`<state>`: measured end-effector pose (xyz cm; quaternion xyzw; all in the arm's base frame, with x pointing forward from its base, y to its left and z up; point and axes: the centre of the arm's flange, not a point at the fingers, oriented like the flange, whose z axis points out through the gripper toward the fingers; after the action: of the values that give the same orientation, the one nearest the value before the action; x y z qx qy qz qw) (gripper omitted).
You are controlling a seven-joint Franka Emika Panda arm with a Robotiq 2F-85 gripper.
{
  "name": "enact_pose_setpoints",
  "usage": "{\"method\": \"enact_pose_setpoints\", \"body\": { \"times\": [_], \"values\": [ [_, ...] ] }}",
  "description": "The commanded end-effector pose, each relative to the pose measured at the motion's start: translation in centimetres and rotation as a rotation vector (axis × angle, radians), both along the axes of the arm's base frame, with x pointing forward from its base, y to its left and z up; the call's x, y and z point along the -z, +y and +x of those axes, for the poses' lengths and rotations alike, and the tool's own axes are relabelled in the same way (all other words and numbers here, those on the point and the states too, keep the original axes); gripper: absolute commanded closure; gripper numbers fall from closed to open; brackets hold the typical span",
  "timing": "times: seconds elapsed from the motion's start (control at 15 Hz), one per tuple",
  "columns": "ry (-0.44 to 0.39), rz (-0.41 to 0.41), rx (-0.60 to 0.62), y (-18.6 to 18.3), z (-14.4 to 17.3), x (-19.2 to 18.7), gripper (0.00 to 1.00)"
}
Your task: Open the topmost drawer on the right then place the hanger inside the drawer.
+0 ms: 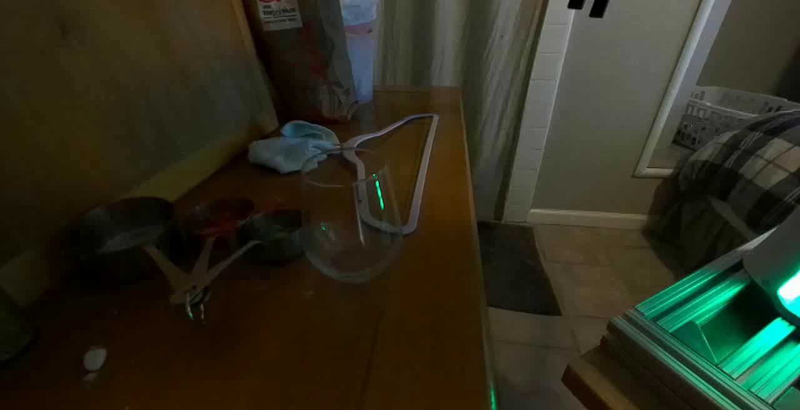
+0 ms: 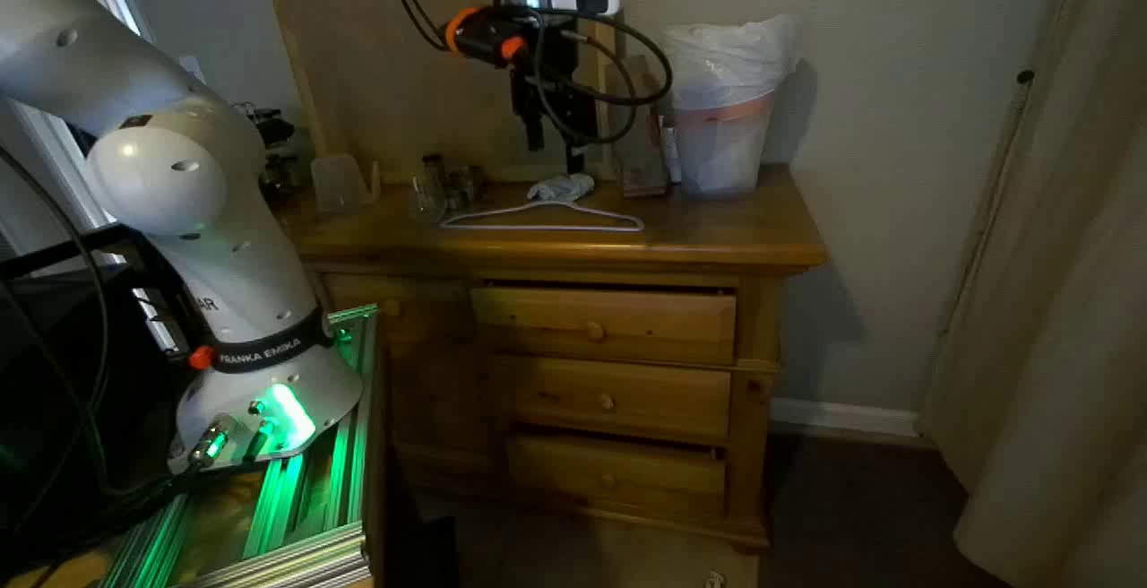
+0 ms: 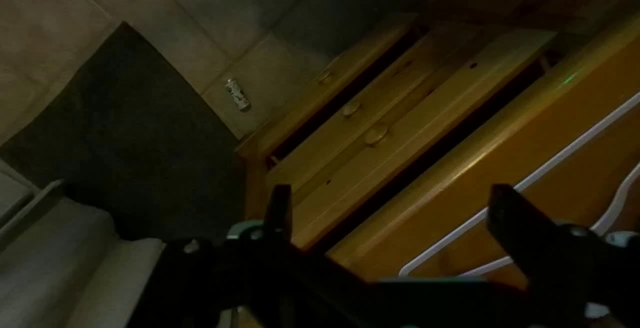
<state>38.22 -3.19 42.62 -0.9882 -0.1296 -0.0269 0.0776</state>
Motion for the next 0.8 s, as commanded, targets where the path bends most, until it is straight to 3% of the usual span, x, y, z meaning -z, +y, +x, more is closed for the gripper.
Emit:
{"method": "enact_pose_setpoints", "body": {
  "times": [0.0,0.33,0.4,0.73],
  "values": [
    [0.0,0.0,0.0,0.0,0.0,0.0,0.0],
    [0.0,0.0,0.0,0.0,0.0,0.0,0.0],
    [-0.052,0.004,0.066,-1.0,0.4,1.0,0.0],
    [-0.041,0.07,0.049,-6.3,1.6,8.9,0.0]
  ]
}}
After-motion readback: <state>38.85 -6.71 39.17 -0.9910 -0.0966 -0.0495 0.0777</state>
